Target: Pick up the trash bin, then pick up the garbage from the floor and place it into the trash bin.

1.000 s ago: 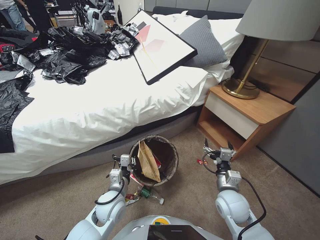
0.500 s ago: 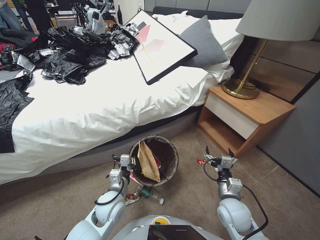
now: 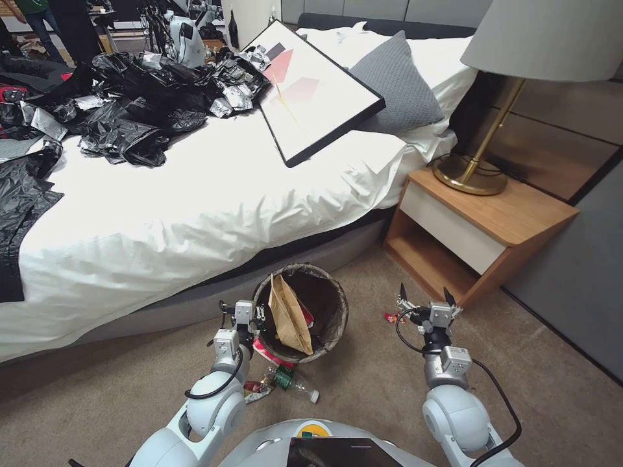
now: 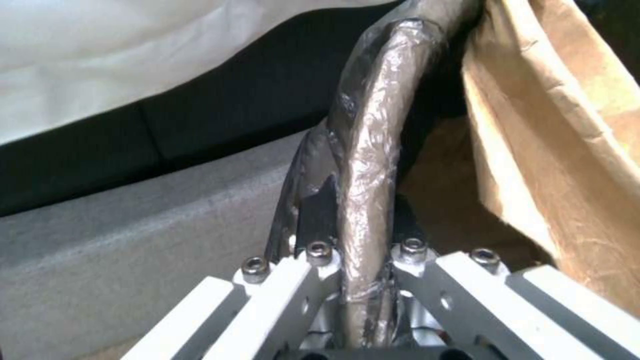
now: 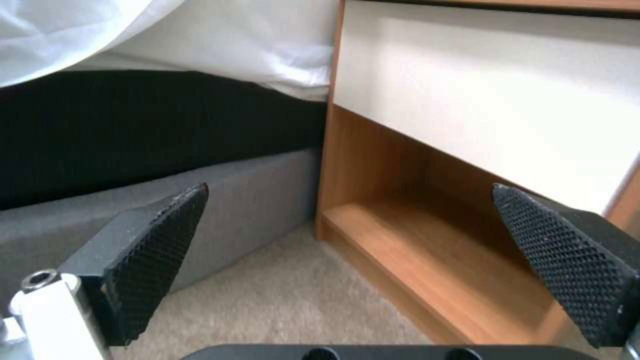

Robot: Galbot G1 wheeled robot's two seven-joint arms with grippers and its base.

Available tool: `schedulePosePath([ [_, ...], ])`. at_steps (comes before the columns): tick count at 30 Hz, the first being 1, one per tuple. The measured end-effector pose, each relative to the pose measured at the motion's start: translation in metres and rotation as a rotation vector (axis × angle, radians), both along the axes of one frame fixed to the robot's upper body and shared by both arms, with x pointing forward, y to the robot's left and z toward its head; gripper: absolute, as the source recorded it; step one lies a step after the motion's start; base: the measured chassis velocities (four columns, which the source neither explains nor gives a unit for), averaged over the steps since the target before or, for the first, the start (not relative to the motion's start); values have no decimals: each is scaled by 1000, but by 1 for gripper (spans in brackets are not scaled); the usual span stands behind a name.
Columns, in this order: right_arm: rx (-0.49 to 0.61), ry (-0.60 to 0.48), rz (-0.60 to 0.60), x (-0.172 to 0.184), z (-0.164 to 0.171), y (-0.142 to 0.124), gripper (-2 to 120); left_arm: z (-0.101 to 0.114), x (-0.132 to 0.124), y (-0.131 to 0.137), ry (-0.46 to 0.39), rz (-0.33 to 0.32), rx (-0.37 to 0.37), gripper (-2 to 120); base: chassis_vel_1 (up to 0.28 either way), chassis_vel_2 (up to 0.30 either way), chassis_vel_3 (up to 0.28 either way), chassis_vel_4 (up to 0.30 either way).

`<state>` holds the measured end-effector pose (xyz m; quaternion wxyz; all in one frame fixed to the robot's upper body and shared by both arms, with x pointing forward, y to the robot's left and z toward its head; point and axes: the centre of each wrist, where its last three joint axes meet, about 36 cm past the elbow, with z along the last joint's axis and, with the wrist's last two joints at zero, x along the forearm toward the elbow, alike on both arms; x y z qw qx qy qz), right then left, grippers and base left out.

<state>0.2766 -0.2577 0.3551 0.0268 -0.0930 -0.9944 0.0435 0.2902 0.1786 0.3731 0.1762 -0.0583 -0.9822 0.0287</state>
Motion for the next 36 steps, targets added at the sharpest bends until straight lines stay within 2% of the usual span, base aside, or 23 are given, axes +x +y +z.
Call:
schedulePosePath([
  [11, -8, -13, 1, 4, -2, 1, 100, -1, 1, 0, 1, 1, 1, 0, -99, 121, 121, -105],
  [27, -21, -4, 13, 5, -6, -1, 100, -2, 0, 1, 4, 0, 1, 0, 8, -12, -13, 6],
  [36, -36, 152, 134, 17, -16, -25, 100, -1, -7, 0, 13, -10, 0, 0, 0, 0, 0, 0],
])
